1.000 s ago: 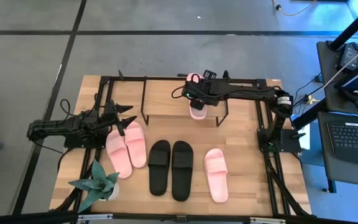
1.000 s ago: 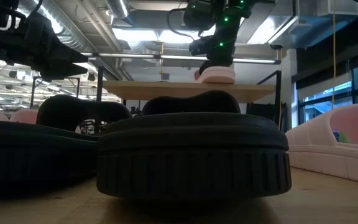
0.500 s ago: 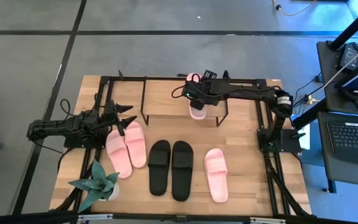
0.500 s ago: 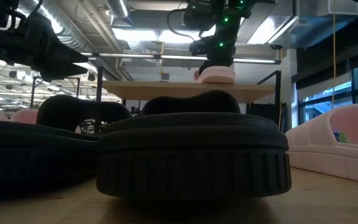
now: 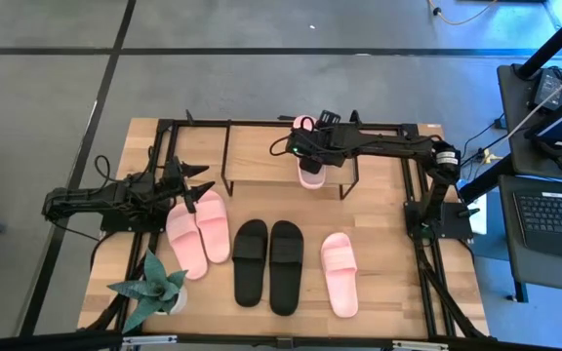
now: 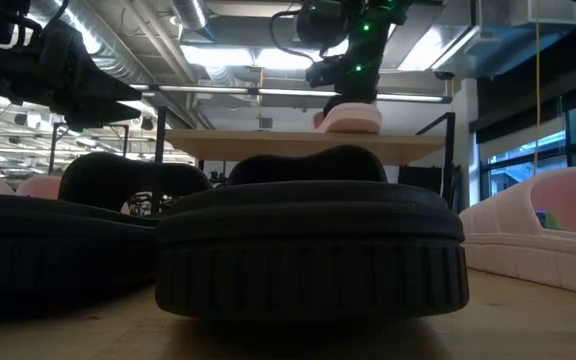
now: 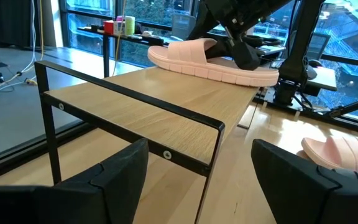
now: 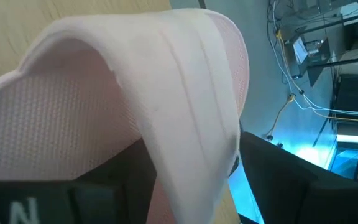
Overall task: Pick and place slides into the shelf
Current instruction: Put the pink slide on the shelf
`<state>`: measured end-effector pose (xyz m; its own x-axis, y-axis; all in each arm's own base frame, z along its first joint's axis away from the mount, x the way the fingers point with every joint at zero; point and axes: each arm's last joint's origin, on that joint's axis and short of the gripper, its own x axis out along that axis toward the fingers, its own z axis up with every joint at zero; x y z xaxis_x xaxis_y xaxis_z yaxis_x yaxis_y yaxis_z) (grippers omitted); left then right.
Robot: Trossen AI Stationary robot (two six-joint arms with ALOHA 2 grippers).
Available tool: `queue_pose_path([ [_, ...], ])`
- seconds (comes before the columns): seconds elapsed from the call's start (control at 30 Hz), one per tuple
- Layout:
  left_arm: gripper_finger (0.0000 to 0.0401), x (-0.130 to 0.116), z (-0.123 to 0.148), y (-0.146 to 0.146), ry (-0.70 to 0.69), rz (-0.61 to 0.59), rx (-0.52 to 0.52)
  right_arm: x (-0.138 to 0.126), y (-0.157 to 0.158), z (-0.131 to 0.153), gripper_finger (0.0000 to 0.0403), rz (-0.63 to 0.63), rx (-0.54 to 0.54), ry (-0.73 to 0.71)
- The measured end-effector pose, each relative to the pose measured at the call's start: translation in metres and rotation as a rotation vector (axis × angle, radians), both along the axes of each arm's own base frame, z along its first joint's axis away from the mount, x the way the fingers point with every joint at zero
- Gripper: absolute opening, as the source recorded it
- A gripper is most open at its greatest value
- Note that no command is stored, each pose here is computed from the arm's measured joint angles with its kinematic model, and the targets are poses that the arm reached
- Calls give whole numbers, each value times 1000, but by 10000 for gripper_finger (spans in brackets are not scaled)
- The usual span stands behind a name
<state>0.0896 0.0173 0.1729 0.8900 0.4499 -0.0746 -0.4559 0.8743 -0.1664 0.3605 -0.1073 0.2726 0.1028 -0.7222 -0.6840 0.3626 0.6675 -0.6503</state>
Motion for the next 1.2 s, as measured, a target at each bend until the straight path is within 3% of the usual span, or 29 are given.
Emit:
queue_pose_path([
  [0.37, 276, 0, 0, 0, 0, 0, 0, -7, 2, 10, 225, 1, 0, -11],
  [0.53, 276, 0, 0, 0, 1, 0, 0, -7, 4, 8, 225, 45, 104, -17],
  [0.87, 276, 0, 0, 0, 0, 0, 0, -11, 6, 13, 225, 57, 135, -24],
  [1.2, 276, 0, 0, 0, 0, 0, 0, -7, 11, 44, 225, 118, 241, -124],
])
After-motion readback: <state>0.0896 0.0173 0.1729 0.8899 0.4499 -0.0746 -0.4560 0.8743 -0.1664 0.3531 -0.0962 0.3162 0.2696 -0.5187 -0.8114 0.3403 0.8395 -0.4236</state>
